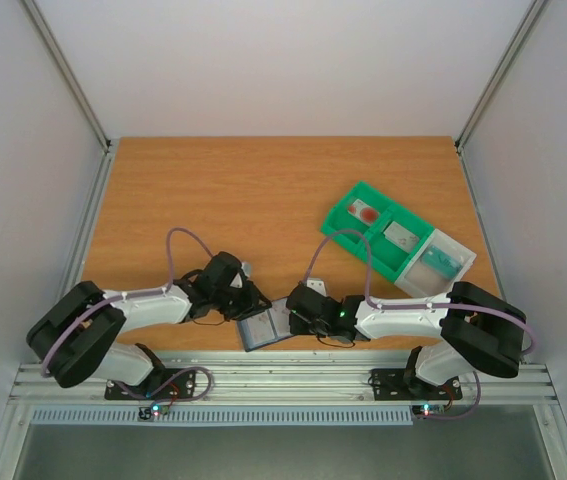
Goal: Take the credit cards out of the card holder
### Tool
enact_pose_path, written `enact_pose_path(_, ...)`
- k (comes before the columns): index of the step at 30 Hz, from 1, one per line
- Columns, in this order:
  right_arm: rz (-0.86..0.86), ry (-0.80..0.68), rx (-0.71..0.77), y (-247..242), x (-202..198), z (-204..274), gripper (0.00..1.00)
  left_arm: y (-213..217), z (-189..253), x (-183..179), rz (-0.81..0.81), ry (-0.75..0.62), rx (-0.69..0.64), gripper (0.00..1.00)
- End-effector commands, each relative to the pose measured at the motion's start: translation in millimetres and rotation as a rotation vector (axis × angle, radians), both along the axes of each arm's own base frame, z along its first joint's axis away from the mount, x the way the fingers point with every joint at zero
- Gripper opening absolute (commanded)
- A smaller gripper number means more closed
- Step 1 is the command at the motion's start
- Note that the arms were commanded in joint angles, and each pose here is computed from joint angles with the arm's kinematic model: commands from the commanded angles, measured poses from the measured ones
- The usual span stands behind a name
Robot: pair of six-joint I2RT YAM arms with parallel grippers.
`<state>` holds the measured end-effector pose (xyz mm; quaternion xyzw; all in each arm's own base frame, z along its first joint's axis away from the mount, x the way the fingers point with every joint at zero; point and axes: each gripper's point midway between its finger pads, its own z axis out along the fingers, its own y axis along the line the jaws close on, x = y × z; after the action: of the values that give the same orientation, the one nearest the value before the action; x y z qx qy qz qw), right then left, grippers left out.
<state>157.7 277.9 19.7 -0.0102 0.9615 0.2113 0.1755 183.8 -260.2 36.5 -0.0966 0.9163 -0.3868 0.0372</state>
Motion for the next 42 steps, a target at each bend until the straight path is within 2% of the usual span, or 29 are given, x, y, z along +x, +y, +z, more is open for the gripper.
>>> enact_pose_path(1, -0.016, 0.042, -0.05, -14, -7, -16, 0.1, -10, 0, 10, 0.008, -0.04, -0.047, 0.24)
enact_pose_path(4, -0.017, 0.044, -0.05, -14, -7, -16, 0.09, -14, -2, 11, 0.01, -0.038, -0.067, 0.22)
enact_pose_path(11, -0.02, 0.045, -0.051, -14, -7, -16, 0.09, -13, -1, 11, 0.019, -0.042, -0.074, 0.01)
enact_pose_path(20, -0.021, 0.047, -0.056, -15, -7, -17, 0.09, -15, 10, 10, 0.01, -0.059, -0.109, 0.0)
enact_pose_path(25, -0.029, 0.047, -0.064, -17, -7, -17, 0.09, -5, 11, 11, 0.007, -0.072, -0.056, 0.0)
enact_pose_path(42, 0.005, 0.013, -0.085, -17, -4, -7, 0.09, 26, 27, 4, -0.007, -0.108, -0.02, 0.01)
